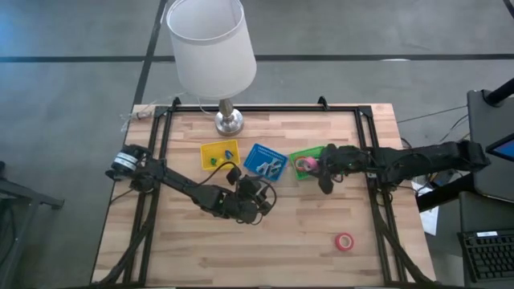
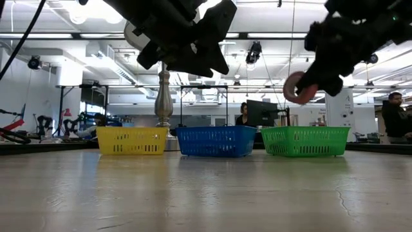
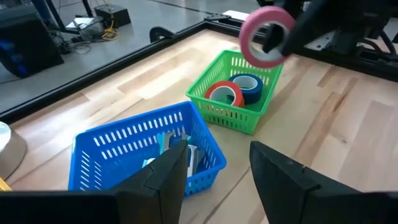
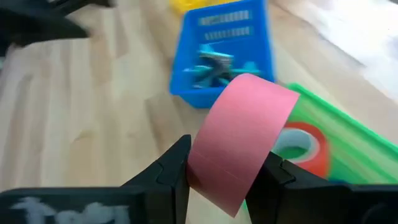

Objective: Pick and place Stapler, Stapler remover, tape
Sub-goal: Put the pink tape into the green bin

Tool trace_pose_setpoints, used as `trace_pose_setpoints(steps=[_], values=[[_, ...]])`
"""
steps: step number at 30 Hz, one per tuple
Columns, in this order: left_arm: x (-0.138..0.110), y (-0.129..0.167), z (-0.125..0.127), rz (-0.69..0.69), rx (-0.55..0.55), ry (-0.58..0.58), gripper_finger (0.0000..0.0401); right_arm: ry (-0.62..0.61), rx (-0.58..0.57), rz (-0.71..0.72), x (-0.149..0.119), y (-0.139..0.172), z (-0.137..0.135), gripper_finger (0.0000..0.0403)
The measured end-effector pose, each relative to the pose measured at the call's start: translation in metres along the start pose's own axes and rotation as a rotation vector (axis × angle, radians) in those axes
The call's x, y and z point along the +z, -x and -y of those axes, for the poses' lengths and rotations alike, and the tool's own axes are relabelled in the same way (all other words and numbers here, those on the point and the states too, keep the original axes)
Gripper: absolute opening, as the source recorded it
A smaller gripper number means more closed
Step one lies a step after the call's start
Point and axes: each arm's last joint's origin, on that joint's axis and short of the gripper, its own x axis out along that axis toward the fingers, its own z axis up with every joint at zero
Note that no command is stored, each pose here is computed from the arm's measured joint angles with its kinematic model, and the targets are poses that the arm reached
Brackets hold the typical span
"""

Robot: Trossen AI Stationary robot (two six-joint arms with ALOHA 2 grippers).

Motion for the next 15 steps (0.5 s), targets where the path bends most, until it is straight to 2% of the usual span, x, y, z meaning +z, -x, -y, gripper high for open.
trace_pose_setpoints(steps=[11, 13, 15], values=[[0.0, -0.001, 0.0, -0.001, 0.001, 0.002, 0.0177, -0.196, -0.159, 0.004, -0.03, -0.005, 0.046, 0.0111], [0.0, -0.001, 0.0, -0.001, 0.002, 0.002, 0.0177, -0.237, -0.161, -0.006, -0.036, -0.008, 0.053, 0.0111], [0.0, -0.001, -0.001, 0.0, 0.002, 0.002, 0.0177, -0.255, -0.113, -0.002, -0.038, -0.011, 0.056, 0.0111]])
